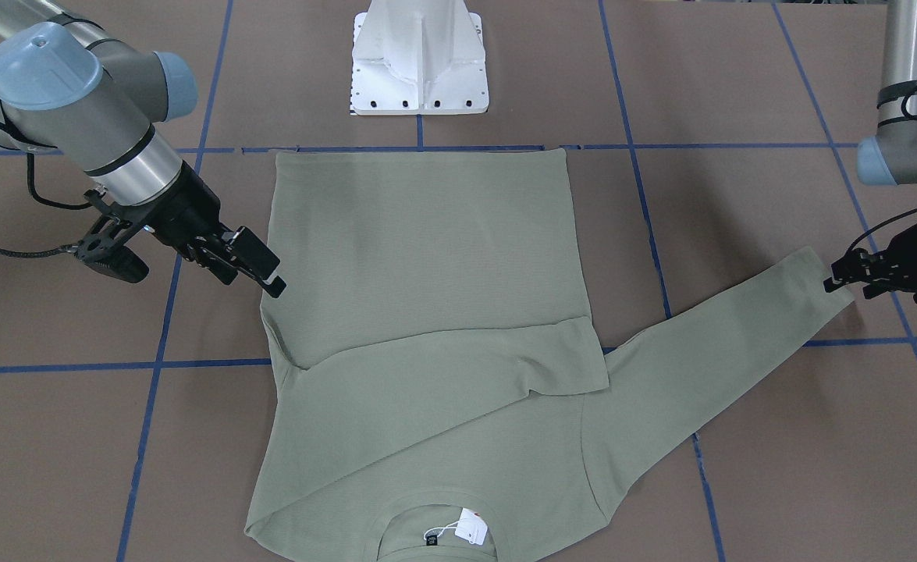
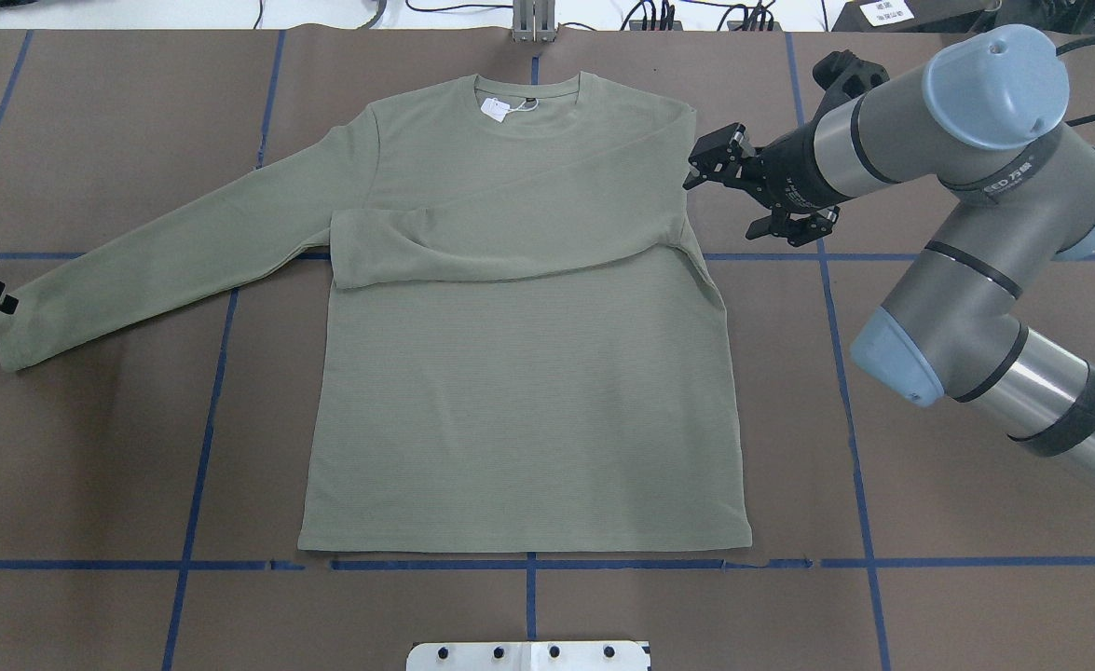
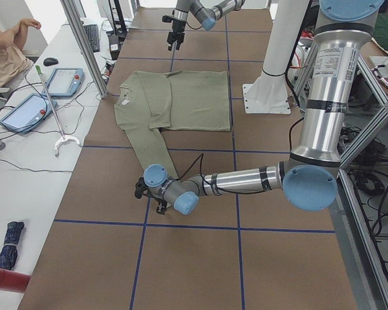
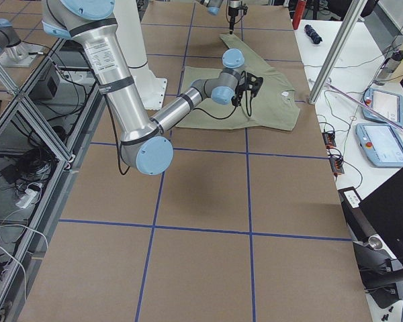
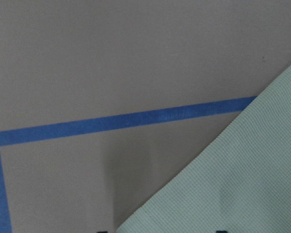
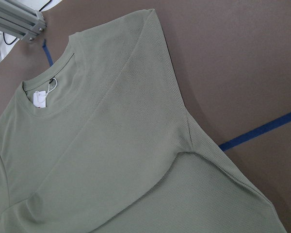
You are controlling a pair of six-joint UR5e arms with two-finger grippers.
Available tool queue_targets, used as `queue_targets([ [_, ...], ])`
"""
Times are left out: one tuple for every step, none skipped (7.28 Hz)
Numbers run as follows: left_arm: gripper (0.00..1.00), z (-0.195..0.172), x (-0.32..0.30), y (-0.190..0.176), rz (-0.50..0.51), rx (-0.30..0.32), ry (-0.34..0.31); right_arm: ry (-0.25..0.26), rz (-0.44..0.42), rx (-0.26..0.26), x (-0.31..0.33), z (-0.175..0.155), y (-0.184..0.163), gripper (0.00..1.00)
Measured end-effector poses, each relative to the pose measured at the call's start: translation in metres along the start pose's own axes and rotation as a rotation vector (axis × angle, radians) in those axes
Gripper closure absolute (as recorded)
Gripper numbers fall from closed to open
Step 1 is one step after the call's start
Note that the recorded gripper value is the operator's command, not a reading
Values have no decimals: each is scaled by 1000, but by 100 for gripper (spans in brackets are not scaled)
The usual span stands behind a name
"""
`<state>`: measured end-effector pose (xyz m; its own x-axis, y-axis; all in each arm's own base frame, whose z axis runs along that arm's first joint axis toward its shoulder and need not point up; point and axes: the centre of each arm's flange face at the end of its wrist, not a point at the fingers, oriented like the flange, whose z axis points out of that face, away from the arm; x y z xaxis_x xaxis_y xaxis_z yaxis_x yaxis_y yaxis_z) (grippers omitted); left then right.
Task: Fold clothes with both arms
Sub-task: 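Withdraw the right gripper while the left gripper reaches the other sleeve cuff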
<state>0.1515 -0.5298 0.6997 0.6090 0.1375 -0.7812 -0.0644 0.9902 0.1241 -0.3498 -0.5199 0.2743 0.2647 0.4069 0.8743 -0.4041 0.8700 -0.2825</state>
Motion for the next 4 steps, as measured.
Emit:
queue_targets([
  [29,1,-1,0,-2,2,-9,-5,-2,0,-1,-3,1,1],
  [30,2,-1,0,-1,2,-13,-9,-4,-1,-1,-5,3,1],
  [33,4,1,0,0,-1,-14,-9,-4,-1,0,-6,3,1],
  [42,6,4,0,3,-5,-12,-8,-4,-1,1,-6,3,1],
])
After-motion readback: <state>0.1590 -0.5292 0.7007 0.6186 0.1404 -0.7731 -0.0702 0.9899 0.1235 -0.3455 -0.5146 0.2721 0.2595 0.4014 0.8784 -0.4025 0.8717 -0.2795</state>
